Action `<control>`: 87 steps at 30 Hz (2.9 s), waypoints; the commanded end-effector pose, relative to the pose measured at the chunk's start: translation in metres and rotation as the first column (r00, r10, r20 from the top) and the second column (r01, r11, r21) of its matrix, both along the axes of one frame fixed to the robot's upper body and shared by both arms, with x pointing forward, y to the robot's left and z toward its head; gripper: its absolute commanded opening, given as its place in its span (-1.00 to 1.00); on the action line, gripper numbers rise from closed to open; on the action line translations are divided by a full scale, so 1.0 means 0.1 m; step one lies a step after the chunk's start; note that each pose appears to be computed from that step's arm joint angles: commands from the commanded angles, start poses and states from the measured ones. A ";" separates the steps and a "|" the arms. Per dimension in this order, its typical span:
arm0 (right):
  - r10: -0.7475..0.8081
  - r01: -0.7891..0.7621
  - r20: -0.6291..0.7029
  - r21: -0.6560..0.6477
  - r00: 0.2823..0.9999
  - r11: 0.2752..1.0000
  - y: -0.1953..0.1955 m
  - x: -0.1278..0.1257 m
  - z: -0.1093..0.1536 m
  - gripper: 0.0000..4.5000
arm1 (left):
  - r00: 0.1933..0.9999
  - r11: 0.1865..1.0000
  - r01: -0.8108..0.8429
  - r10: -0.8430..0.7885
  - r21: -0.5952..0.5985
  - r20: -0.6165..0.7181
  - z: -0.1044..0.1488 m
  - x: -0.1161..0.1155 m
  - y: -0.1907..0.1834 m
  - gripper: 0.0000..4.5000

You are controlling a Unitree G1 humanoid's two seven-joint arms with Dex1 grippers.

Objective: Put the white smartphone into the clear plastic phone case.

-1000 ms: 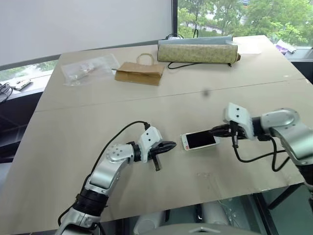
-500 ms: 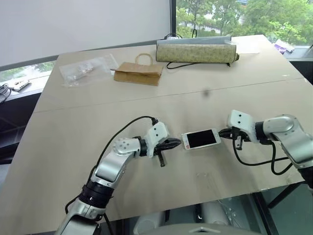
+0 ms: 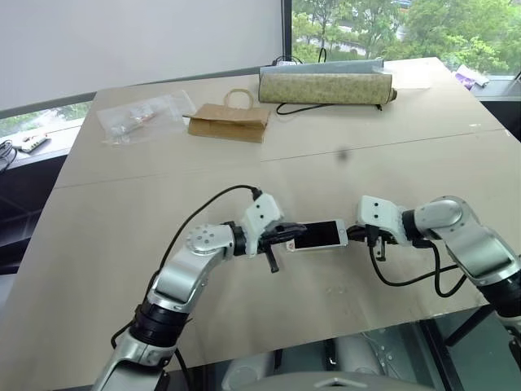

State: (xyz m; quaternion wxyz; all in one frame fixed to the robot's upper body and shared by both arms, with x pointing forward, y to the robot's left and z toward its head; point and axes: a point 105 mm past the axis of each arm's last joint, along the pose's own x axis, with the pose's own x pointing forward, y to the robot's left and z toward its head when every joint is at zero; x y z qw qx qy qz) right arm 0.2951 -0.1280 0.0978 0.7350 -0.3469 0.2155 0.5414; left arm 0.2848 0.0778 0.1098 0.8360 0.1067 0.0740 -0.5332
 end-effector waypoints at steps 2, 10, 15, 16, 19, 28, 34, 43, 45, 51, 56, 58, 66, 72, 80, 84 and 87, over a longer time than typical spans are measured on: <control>-0.005 0.005 0.034 -0.012 0.999 1.000 -0.04 0.05 0.08 -1.00 | 1.000 1.000 -0.018 0.018 0.013 -0.001 0.09 -0.08 0.38 -0.98; -0.011 0.011 0.038 -0.003 0.999 1.000 -0.03 0.07 0.10 -1.00 | 0.998 0.987 0.027 -0.019 0.156 -0.057 -0.23 -0.10 0.57 -0.98; -0.010 0.010 0.038 0.003 0.999 1.000 -0.02 0.06 0.12 -1.00 | 0.996 0.983 0.064 -0.053 0.175 -0.070 -0.39 -0.09 0.46 -0.98; -0.010 0.010 0.038 0.004 0.999 1.000 -0.02 0.05 0.13 -1.00 | 0.996 0.982 0.066 -0.054 0.177 -0.072 -0.41 -0.09 0.44 -0.98; -0.011 0.011 0.038 0.007 0.999 1.000 -0.02 0.05 0.13 -1.00 | 0.996 0.979 0.070 -0.056 0.192 -0.075 -0.47 -0.07 0.43 -0.98; -0.006 0.005 0.039 0.025 0.999 1.000 0.04 0.03 0.18 -1.00 | 0.990 0.974 0.123 -0.108 0.191 -0.087 -0.54 -0.05 0.30 -0.98; -0.003 0.002 0.042 0.029 0.999 1.000 0.06 0.03 0.20 -1.00 | 0.988 0.971 0.144 -0.129 0.188 -0.090 -0.55 -0.08 0.22 -0.98; 0.100 -0.101 0.044 0.017 0.994 0.995 0.33 -0.03 0.16 -1.00 | 0.984 0.971 0.162 -0.147 0.174 -0.096 -0.54 -0.11 0.12 -0.98; 0.111 -0.112 0.045 0.020 0.993 0.994 0.39 -0.02 0.16 -1.00 | 0.984 0.971 0.164 -0.149 0.173 -0.095 -0.53 -0.11 0.11 -0.98; 0.075 -0.074 0.052 -0.027 0.996 0.997 0.24 0.05 0.08 -1.00 | 0.985 0.972 0.164 -0.152 0.165 -0.088 -0.50 -0.12 0.04 -0.98; -0.031 0.032 0.067 -0.028 0.997 0.999 -0.08 0.15 0.11 -1.00 | 0.988 0.979 0.143 -0.132 0.146 -0.080 -0.44 -0.10 0.02 -0.98; -0.080 0.079 0.079 0.010 0.994 0.997 -0.17 0.18 0.18 -1.00 | 0.991 0.982 0.119 -0.107 0.149 -0.085 -0.42 -0.11 0.12 -0.98; -0.099 0.082 0.061 0.240 0.993 0.967 -0.14 0.02 0.49 -1.00 | 0.995 0.988 0.089 -0.082 0.125 -0.062 -0.28 -0.09 0.25 -0.98; -0.070 0.053 0.045 0.302 0.997 0.952 -0.07 -0.05 0.57 -1.00 | 0.991 0.992 0.125 -0.124 0.028 -0.046 -0.08 -0.18 0.19 -0.98; -0.057 0.043 0.045 0.274 0.997 0.961 -0.06 -0.04 0.50 -1.00 | 0.989 0.989 0.144 -0.144 0.023 -0.026 -0.10 -0.03 -0.10 -0.98; -0.031 0.028 0.008 0.280 0.999 0.960 -0.06 -0.08 0.49 -1.00 | 0.988 0.988 0.148 -0.146 0.043 -0.054 -0.23 0.07 -0.24 -0.98; -0.018 0.018 -0.005 0.292 1.000 0.956 -0.05 -0.09 0.48 -1.00 | 0.986 0.985 0.155 -0.149 0.073 -0.080 -0.34 0.08 -0.26 -0.98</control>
